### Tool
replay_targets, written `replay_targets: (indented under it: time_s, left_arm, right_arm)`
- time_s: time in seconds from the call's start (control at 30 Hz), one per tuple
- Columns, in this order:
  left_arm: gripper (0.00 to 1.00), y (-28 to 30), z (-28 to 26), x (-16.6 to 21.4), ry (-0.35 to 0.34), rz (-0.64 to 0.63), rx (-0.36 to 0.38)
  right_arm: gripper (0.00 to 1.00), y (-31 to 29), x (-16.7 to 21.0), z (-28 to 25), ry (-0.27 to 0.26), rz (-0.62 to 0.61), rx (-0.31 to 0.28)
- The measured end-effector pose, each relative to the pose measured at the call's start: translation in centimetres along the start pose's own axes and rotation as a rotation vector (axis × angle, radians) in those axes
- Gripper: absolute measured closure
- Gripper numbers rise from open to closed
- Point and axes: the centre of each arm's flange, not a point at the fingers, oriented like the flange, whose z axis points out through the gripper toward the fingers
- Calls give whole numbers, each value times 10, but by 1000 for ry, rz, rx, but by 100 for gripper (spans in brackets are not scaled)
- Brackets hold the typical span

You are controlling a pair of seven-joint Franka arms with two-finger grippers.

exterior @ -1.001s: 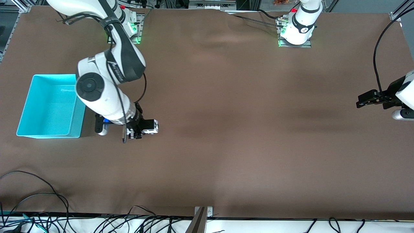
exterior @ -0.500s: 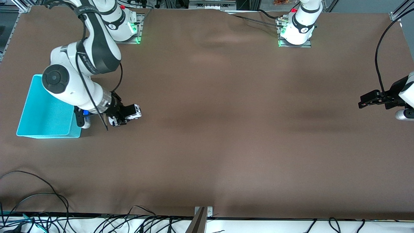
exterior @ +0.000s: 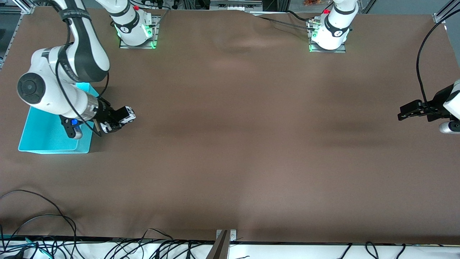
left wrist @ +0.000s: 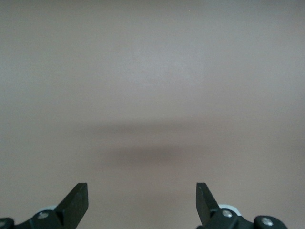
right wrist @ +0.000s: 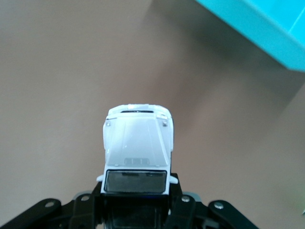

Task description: Wind and store white jeep toy

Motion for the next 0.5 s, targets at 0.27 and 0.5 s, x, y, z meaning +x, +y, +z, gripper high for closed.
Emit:
replay_targets:
  time_s: [0.27, 0.5]
  left_arm:
    - [0, 0, 1, 0, -3, 0, -1]
    - [0, 0, 3, 0, -9, 0, -2]
  right_arm:
    - [48, 30, 44, 3, -16, -79, -3]
    - [48, 50, 72, 4, -17, -183, -6]
